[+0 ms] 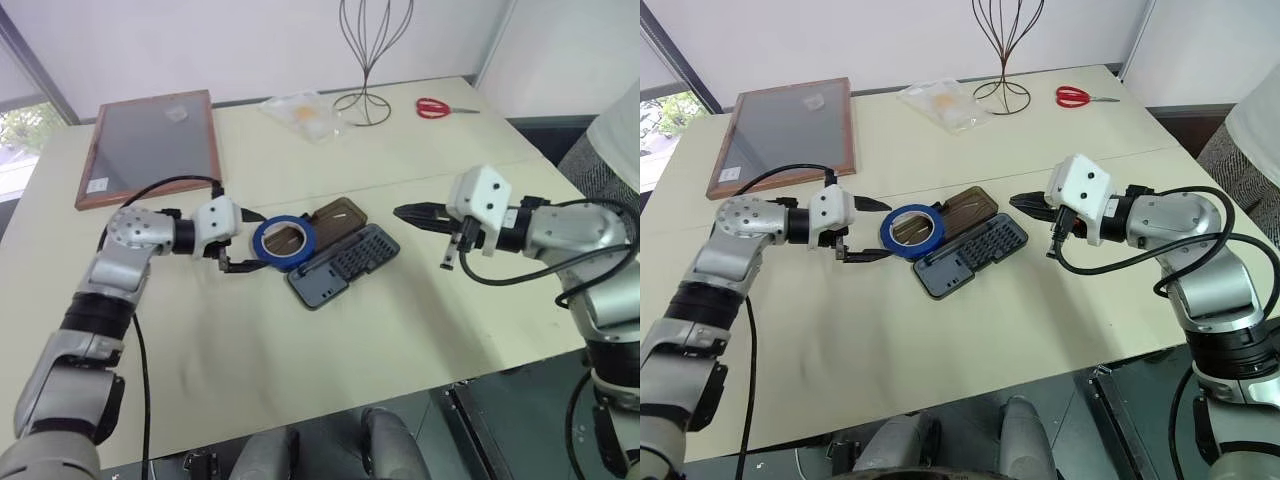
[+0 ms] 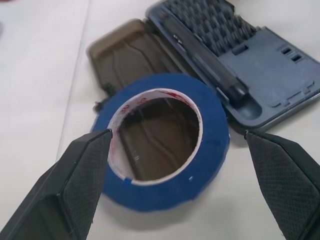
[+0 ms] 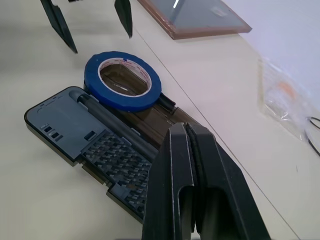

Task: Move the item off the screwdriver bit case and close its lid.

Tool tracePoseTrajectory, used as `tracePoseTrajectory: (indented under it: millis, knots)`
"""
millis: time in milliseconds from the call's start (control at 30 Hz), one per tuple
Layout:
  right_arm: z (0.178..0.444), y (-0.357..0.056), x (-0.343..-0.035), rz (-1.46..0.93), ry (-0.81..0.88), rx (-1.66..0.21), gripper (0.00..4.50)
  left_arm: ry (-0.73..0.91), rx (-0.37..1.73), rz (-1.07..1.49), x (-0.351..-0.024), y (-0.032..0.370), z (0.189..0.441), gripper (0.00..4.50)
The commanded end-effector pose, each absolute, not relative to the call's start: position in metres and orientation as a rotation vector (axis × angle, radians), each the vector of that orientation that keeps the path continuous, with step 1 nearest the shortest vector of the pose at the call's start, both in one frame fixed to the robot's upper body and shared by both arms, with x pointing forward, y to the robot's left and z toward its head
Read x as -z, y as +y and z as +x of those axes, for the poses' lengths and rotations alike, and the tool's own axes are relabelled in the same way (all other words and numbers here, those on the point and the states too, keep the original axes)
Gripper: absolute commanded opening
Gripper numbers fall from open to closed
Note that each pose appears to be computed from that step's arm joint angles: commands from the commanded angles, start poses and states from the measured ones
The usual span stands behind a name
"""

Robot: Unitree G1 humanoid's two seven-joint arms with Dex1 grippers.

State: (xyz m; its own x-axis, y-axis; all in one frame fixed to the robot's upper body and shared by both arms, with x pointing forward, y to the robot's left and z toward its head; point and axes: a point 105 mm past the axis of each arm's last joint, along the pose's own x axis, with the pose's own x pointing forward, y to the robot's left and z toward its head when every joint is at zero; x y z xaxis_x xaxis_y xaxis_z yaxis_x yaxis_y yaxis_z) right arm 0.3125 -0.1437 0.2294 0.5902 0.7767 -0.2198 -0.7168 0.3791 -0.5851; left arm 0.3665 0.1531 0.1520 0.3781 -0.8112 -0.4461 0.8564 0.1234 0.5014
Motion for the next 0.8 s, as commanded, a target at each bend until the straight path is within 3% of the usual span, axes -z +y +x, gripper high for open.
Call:
tracePoseTrajectory:
  millis: [33, 500, 633, 800]
  knots:
    - [0.306, -0.14, -0.241, -0.724, -0.152, -0.943, 0.0, 0.083, 1.23, 0.873, -0.15, 0.156, 0.374, 4.42]
    - [0.304, -0.14, -0.241, -0.719, -0.16, -0.913, 0.0, 0.141, 1.298, 0.901, -0.136, 0.151, 0.382, 4.42]
    - [0.306, -0.139, -0.242, -0.718, -0.163, -0.909, 0.0, 0.164, 1.303, 0.914, -0.132, 0.153, 0.382, 3.17]
    - [0.306, -0.139, -0.242, -0.717, -0.165, -0.908, 0.0, 0.18, 1.319, 0.918, -0.13, 0.155, 0.38, 0.72]
